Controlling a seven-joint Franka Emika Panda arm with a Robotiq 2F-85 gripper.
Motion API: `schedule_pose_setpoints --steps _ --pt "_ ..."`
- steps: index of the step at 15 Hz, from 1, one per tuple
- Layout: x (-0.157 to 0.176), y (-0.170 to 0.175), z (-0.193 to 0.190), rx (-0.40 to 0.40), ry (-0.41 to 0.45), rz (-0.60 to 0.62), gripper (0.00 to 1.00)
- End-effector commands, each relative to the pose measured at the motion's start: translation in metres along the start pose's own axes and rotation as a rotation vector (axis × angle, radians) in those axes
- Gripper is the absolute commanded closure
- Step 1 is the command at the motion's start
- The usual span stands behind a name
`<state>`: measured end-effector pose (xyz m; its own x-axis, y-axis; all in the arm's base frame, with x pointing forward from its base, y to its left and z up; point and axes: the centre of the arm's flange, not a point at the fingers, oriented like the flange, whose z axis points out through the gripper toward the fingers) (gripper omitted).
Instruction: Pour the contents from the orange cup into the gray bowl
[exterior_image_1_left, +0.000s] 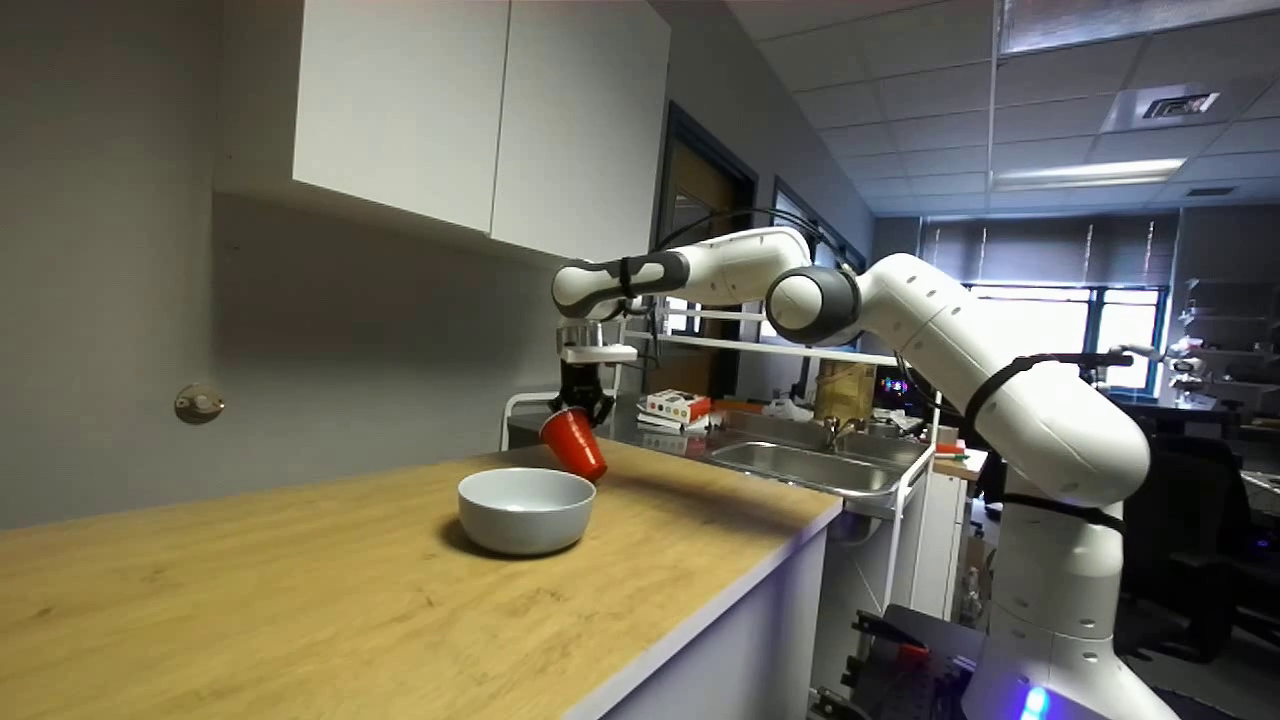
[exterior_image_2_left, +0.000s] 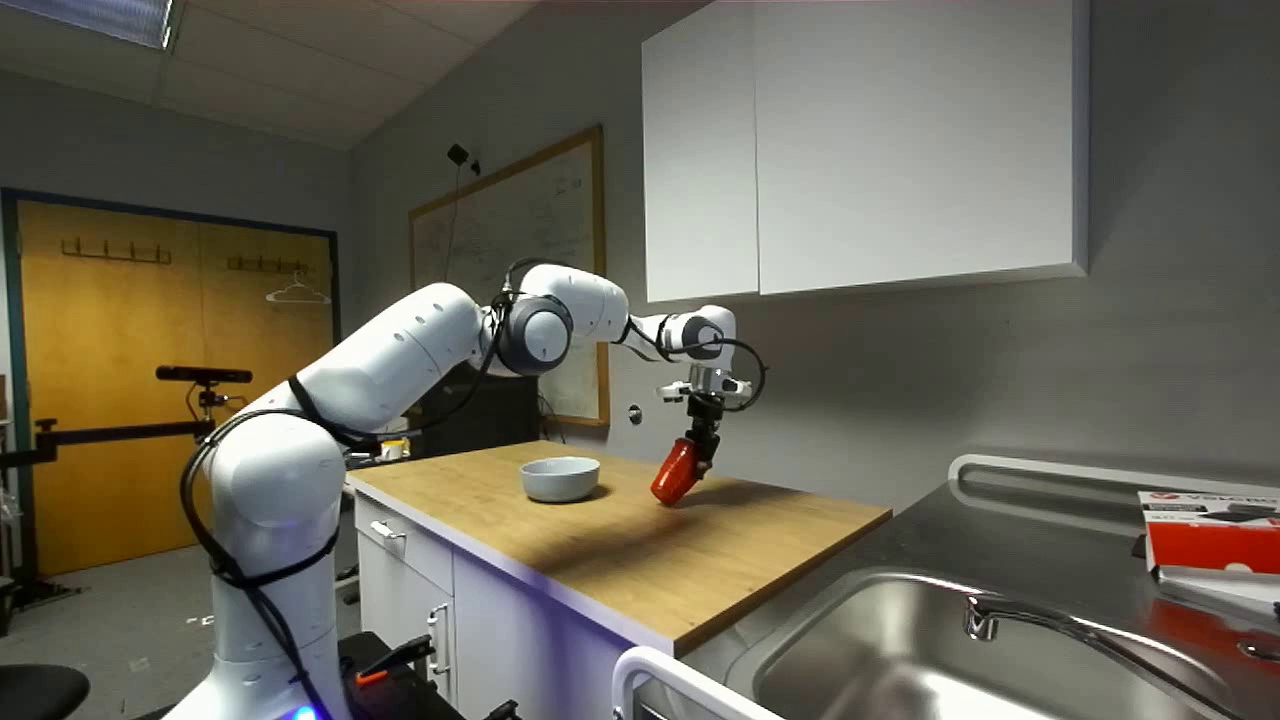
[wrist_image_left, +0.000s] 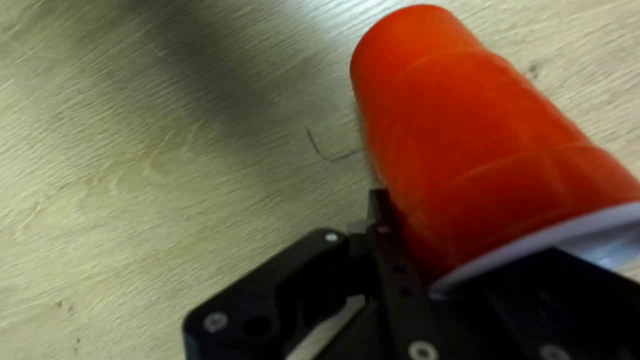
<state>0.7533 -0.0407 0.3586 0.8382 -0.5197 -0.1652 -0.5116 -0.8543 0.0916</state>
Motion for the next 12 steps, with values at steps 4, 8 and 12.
schedule_pose_setpoints --steps 4,8,12 --pt "-0.053 -0.039 -0.036 -0.060 0.139 -0.008 0.94" --pt "-0.080 -0.068 -0.062 -0.114 0.301 0.023 0.94" --pt "-0.111 -0.095 -0.077 -0.186 0.496 0.051 0.94"
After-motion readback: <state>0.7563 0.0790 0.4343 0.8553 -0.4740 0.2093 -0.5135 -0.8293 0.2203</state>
